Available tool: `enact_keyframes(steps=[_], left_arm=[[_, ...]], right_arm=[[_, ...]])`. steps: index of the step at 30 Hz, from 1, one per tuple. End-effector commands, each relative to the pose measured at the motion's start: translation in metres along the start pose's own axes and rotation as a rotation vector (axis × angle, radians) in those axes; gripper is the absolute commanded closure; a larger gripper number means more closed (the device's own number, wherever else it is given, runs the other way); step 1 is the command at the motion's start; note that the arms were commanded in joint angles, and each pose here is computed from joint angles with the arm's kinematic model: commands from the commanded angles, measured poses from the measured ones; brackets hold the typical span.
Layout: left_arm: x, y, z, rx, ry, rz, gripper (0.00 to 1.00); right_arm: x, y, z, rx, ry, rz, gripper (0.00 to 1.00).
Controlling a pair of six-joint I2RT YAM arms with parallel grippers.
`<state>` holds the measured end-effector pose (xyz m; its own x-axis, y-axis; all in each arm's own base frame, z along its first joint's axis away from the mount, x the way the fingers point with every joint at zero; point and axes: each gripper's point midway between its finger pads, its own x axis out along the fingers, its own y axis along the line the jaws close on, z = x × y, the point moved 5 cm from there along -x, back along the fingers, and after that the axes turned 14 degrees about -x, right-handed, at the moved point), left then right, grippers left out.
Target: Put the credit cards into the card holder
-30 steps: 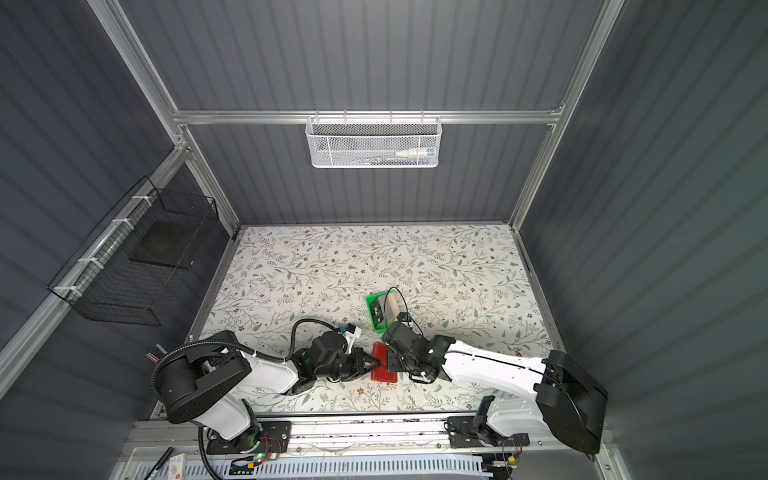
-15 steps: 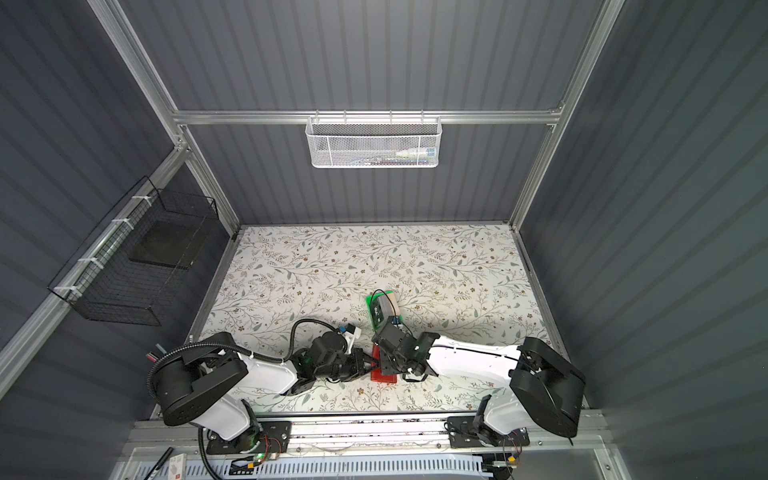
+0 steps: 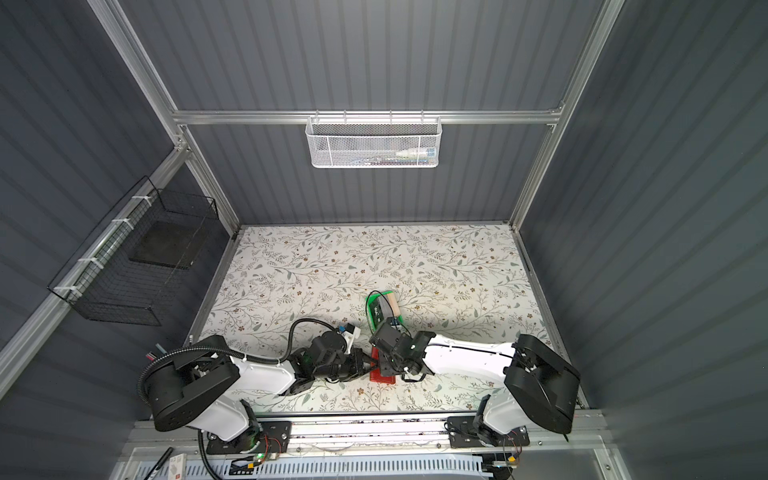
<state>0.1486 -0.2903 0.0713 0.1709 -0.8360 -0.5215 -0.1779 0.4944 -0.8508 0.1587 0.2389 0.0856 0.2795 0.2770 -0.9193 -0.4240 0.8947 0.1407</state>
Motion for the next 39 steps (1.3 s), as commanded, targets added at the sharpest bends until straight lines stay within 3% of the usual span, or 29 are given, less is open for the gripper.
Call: enact_keyframes(steps=[1,19,39], left_arm=[[-0.0010,-0.0126,-0.0001,0.038,-0.002,-0.025,0.87],[0.0000,-0.0096,-0.0001,0.034,-0.002,-0.021,0.87],[0.0002,-0.0033,-0.0005,0.032,-0.007,0.001,0.87]], right_arm=[[-0.0054,-0.0167,-0.0041,-0.002,0.014,-0.116,0.69],[-0.0008,-0.0109,0.0000,-0.024,0.008,-0.121,0.89],[-0.0029,-0.0197,-0.0045,-0.014,0.012,-0.180,0.95]])
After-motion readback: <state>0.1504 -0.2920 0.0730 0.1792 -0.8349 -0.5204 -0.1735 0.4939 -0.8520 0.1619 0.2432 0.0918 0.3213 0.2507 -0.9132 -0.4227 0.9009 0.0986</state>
